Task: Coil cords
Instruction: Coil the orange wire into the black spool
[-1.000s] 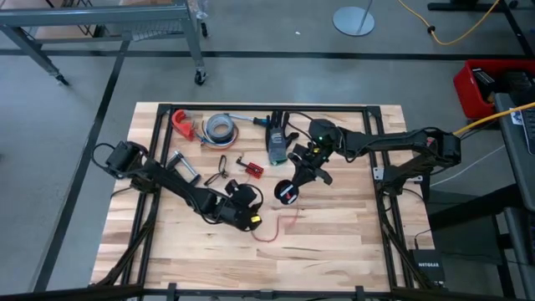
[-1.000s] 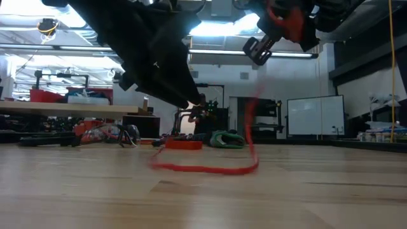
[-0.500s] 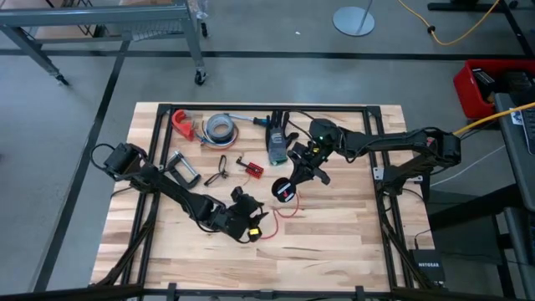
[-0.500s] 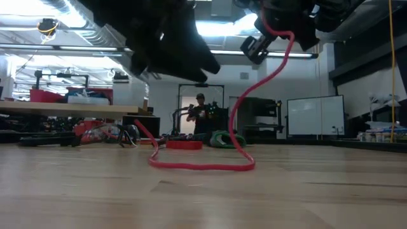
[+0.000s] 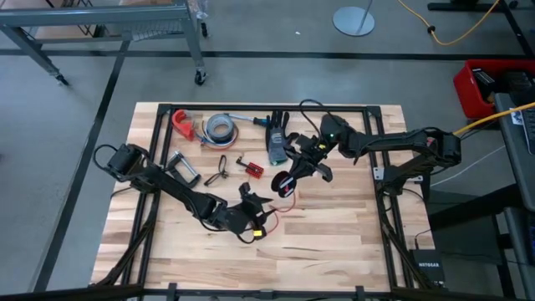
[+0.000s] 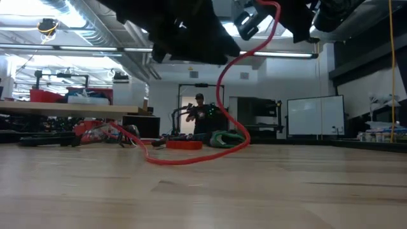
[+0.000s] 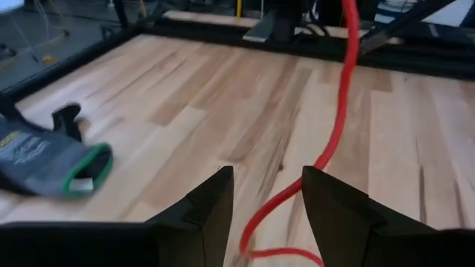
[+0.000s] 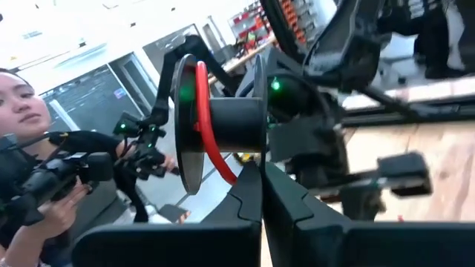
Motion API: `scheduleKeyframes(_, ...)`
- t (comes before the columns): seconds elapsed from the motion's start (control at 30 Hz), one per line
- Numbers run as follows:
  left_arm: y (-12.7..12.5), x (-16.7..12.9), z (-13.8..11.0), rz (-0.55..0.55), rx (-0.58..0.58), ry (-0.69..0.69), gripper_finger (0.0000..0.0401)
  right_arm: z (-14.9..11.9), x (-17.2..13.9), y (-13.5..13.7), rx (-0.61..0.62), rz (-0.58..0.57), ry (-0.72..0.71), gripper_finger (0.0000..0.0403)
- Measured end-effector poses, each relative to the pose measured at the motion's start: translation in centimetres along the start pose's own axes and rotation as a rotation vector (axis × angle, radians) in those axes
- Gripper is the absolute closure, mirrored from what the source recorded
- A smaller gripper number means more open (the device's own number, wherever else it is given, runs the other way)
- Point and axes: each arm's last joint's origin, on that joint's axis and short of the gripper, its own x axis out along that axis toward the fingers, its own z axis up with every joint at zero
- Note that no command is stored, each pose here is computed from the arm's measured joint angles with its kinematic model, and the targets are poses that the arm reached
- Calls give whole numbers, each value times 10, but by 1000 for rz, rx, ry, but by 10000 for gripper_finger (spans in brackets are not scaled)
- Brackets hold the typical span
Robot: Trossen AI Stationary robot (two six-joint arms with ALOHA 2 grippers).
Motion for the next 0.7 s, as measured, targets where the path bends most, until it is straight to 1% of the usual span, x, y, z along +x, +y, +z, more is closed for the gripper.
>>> scheduleKeyframes(0.23, -3, 2, 2, -32, -5, -30, 248, 3, 0, 1, -27, -16, -26, 402)
scheduleKeyframes(0.4, -3, 3, 5, -46, 21, -51, 248, 4, 0, 1, -44, -18, -39, 402)
scheduleKeyframes(0.53, 0, 7, 6, -72, 36, -45, 248, 7, 0, 2, -74, -22, -61, 402)
scheduleKeyframes(0.7, 6, 12, 8, -58, 30, -42, 251, 9, 0, 3, -83, -20, -74, 402)
